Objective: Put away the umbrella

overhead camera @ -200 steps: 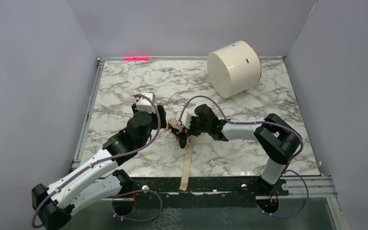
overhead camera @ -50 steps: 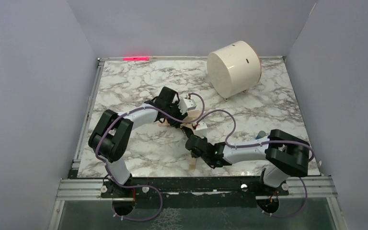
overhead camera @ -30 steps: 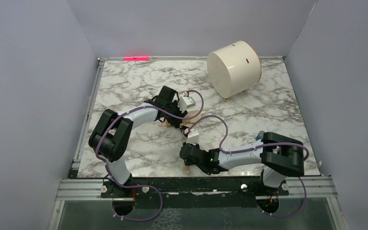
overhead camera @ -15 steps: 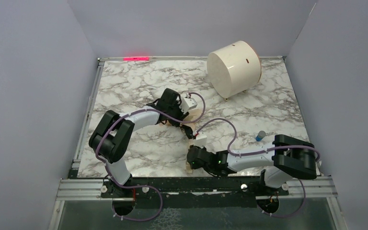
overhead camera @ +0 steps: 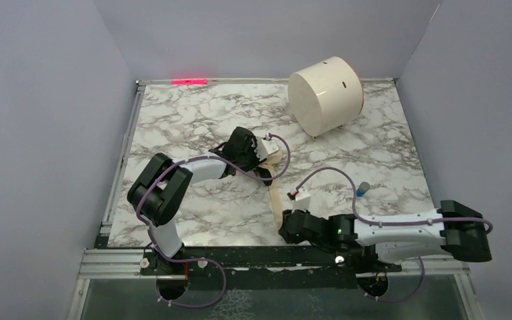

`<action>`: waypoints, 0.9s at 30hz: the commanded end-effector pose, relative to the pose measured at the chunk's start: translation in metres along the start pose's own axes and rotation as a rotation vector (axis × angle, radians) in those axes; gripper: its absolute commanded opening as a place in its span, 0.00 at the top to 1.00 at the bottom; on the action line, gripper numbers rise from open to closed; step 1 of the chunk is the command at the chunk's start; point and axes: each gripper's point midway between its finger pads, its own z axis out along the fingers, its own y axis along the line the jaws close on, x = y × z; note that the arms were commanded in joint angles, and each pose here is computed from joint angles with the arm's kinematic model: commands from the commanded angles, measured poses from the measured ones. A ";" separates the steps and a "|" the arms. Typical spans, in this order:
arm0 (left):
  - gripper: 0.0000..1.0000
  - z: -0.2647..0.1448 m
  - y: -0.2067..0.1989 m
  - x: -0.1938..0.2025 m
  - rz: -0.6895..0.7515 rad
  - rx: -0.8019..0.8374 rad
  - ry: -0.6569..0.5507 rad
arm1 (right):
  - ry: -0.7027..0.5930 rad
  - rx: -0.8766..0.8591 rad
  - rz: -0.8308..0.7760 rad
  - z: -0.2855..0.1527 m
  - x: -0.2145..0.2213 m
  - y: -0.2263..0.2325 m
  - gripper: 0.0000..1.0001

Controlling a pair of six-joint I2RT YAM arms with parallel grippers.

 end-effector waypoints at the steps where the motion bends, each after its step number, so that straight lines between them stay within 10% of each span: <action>1: 1.00 0.002 -0.016 0.054 0.078 0.026 0.149 | -0.166 0.061 0.018 -0.033 -0.042 -0.019 0.61; 19: 1.00 0.001 -0.030 0.057 0.321 -0.034 0.127 | -0.324 0.022 0.093 -0.008 -0.210 -0.092 0.42; 27: 1.00 0.001 -0.041 0.053 0.445 -0.028 0.081 | -0.473 -0.017 -0.148 0.016 -0.292 -0.090 0.40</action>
